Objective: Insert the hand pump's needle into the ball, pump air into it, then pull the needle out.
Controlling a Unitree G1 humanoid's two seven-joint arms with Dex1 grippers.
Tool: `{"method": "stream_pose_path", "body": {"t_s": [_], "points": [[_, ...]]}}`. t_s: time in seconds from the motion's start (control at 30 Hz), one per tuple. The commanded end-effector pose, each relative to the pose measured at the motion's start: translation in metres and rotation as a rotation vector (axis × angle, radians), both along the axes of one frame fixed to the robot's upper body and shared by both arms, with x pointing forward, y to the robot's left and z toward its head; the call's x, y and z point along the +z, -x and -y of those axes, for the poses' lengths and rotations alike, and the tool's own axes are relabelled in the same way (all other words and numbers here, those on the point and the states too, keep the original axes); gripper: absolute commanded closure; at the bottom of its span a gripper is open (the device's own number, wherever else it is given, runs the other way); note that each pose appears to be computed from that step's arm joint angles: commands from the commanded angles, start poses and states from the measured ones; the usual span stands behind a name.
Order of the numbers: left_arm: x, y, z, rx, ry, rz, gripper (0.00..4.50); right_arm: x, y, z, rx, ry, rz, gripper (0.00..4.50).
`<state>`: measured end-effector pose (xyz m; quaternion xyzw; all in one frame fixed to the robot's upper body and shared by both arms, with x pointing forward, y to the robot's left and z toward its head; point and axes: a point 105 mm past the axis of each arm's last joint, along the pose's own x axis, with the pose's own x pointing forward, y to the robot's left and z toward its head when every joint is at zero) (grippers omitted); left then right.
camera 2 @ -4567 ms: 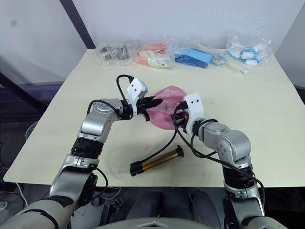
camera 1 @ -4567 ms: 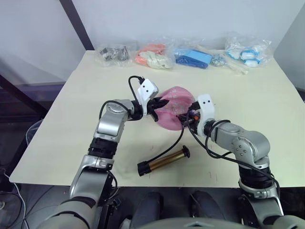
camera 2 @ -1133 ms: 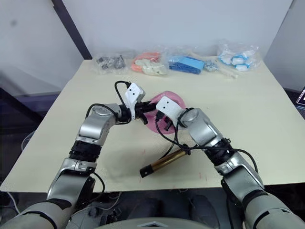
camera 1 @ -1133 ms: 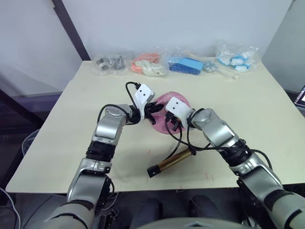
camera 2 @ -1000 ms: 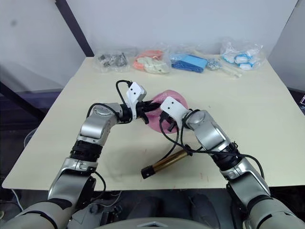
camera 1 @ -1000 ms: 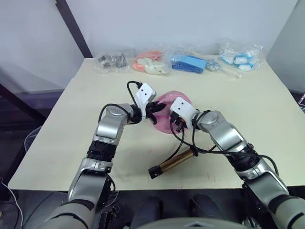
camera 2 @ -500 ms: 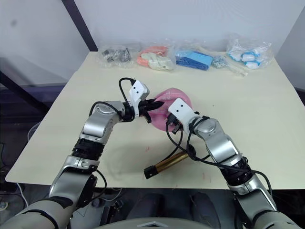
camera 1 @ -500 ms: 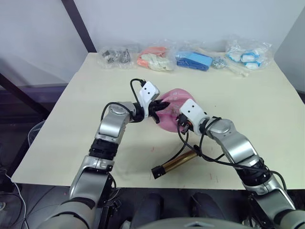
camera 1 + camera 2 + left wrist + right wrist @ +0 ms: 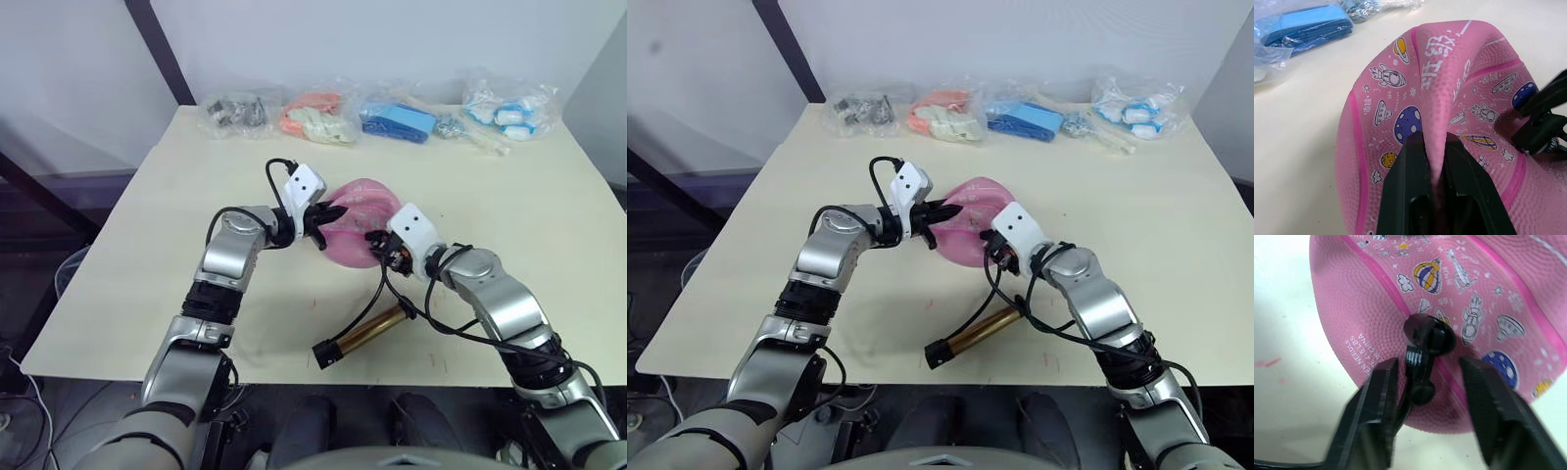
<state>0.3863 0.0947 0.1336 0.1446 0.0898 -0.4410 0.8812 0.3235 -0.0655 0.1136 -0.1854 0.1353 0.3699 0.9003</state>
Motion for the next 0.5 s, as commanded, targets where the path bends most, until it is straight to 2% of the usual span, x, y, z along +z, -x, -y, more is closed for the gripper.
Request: {"method": "stream_pose_path", "body": {"t_s": [0.03,0.17,0.3,0.37,0.5], "points": [[-0.048,0.004,-0.014,0.06,-0.072,-0.161,4.5,0.028,0.004,0.003,0.014,-0.089,0.113,2.49],[-0.047,0.004,-0.012,0.055,-0.072,-0.158,4.5,0.041,0.011,0.01,0.031,-0.153,0.169,2.49],[-0.047,0.003,-0.011,0.05,-0.071,-0.156,4.5,0.046,0.023,0.02,0.037,-0.205,0.167,1.23],[-0.046,0.003,-0.009,0.044,-0.069,-0.154,4.5,0.048,0.029,0.028,0.03,-0.241,0.177,0.17],[-0.044,0.004,-0.006,0.032,-0.065,-0.151,4.5,0.054,0.045,0.045,0.034,-0.338,0.217,0.05]]}}
